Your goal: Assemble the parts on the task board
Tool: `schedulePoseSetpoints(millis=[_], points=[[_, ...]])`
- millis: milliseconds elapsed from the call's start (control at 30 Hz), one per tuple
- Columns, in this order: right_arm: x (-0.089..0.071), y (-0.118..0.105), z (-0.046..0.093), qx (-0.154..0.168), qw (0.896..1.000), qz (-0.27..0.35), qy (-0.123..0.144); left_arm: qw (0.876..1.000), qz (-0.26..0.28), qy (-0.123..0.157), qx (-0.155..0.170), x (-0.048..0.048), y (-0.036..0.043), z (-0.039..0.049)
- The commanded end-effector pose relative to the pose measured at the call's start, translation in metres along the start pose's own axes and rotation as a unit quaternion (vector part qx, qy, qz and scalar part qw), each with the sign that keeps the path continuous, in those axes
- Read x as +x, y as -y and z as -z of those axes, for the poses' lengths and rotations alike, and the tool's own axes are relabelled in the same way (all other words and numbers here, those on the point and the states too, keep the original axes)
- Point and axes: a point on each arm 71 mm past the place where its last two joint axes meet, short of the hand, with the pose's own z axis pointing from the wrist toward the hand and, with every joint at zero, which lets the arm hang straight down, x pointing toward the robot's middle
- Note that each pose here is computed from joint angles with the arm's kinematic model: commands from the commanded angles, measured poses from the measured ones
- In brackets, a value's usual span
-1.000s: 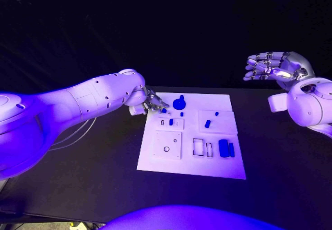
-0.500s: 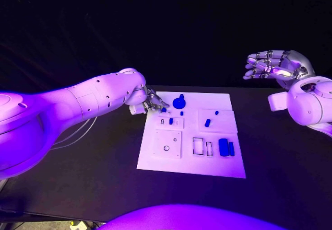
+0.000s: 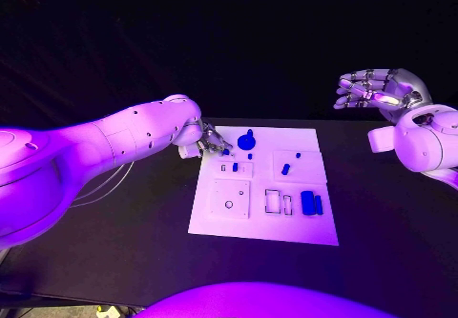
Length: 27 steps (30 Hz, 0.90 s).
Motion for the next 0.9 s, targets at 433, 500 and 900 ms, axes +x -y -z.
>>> schedulePoseSetpoints(millis=[433,500,900], points=[[0.0013,0.0000,-0.0010,-0.001,1.000,-0.001,-0.004,1.000,0.001,0.003,0.003,0.0012,0.0026,-0.0006],[0.0012,0.0001,-0.0010,-0.001,1.000,-0.001,-0.004,1.000,0.002,0.003,0.004,0.0011,0.0028,-0.0006],[0.0013,0.0006,-0.0015,0.000,1.000,-0.001,-0.006,1.000,0.012,0.007,0.006,0.0002,0.0023,-0.0007]])
